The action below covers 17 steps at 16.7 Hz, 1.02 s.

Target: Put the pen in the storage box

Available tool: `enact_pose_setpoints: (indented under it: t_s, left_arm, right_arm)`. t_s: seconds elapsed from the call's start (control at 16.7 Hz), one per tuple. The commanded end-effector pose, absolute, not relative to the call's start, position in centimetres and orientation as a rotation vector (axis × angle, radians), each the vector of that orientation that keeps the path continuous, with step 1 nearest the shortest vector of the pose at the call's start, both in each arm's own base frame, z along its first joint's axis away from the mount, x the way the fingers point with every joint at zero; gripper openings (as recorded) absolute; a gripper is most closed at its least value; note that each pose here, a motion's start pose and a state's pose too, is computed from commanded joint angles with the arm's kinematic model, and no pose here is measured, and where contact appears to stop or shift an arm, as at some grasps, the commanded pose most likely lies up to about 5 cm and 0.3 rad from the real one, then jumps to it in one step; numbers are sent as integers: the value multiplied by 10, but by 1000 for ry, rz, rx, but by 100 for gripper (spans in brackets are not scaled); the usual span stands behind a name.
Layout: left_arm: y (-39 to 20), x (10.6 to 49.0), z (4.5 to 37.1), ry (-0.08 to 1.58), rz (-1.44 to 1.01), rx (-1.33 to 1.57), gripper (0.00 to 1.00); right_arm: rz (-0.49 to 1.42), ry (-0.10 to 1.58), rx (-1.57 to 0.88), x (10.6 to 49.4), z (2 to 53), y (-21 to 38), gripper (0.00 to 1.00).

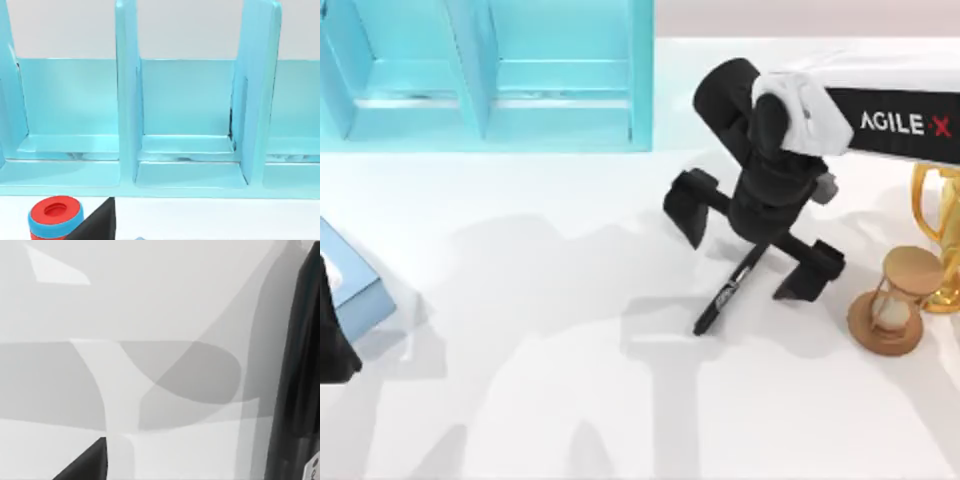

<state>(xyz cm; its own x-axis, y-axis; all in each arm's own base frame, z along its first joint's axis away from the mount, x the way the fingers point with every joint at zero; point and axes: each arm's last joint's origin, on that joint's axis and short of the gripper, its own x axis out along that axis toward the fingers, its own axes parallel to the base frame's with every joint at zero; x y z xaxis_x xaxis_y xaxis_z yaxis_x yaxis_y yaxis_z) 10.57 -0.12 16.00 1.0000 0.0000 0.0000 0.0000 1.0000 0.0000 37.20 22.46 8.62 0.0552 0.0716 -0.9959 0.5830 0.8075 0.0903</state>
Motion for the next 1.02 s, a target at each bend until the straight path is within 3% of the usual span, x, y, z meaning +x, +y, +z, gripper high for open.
enact_pose_setpoints:
  t_s: [0.72, 1.02]
  left_arm:
    - [-1, 106, 160, 0, 0, 0, 100]
    - [-1, 106, 160, 0, 0, 0, 100]
  right_arm:
    - [-420, 1483, 555, 372, 86, 225, 2]
    - [-420, 1483, 555, 372, 86, 225, 0]
